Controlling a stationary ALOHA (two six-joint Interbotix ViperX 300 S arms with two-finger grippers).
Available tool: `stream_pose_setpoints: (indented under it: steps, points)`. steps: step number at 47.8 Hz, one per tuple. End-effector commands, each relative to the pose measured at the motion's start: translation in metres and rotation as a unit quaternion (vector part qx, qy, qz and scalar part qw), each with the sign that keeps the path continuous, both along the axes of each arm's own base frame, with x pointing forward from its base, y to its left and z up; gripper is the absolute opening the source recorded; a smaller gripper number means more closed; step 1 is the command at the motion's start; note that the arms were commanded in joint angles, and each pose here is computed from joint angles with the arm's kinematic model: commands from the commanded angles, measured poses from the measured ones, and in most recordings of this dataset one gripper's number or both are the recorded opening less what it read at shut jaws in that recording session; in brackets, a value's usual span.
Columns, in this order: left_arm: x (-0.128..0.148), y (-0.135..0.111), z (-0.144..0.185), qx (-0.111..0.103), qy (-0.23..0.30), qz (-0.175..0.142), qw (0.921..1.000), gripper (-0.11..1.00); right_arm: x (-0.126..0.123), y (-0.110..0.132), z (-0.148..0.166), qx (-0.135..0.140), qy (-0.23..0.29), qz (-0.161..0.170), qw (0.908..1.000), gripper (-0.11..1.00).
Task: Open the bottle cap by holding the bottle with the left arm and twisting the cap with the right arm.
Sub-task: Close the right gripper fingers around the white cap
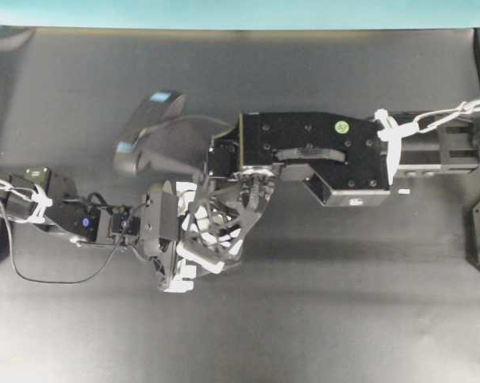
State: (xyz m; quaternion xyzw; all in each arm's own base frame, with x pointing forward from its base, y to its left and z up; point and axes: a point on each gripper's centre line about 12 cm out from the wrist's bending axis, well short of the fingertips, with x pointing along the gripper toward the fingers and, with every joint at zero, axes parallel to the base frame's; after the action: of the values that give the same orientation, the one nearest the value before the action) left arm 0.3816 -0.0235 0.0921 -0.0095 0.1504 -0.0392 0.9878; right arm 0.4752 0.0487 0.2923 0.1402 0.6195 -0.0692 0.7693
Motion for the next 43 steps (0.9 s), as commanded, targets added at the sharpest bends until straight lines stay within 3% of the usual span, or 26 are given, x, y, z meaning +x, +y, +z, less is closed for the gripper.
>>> stream_pose_setpoints:
  steps: [1, 8, 13, 21, 27, 36, 43]
  points:
    - [0.003, -0.001, 0.003, 0.0, -0.002, -0.003, 1.0, 0.8, -0.003, 0.015, 0.006, -0.009, 0.0, 0.058, 0.9982, 0.38]
    - [0.002, -0.002, 0.002, 0.001, 0.002, -0.003, 1.0, 0.8, -0.007, 0.015, 0.007, -0.028, 0.011, 0.141, 0.9896, 0.38]
    - [0.002, -0.001, 0.002, 0.0, 0.002, -0.002, 1.0, 0.8, -0.009, 0.016, 0.009, -0.043, 0.01, 0.211, 0.9764, 0.38]
    - [0.002, -0.001, 0.002, 0.001, 0.002, -0.002, 1.0, 0.8, -0.008, 0.024, 0.01, -0.068, -0.004, 0.339, 0.9383, 0.38]
    - [0.002, -0.001, 0.002, 0.0, 0.003, -0.003, 1.0, 0.8, -0.009, 0.029, 0.008, -0.088, -0.008, 0.408, 0.9088, 0.38]
    - [0.002, -0.001, 0.002, 0.0, 0.002, -0.002, 1.0, 0.8, -0.009, 0.029, 0.008, -0.105, -0.012, 0.459, 0.882, 0.38]
    - [0.002, -0.002, 0.002, 0.0, 0.002, -0.003, 1.0, 0.8, -0.01, 0.029, 0.007, -0.106, -0.01, 0.465, 0.879, 0.38]
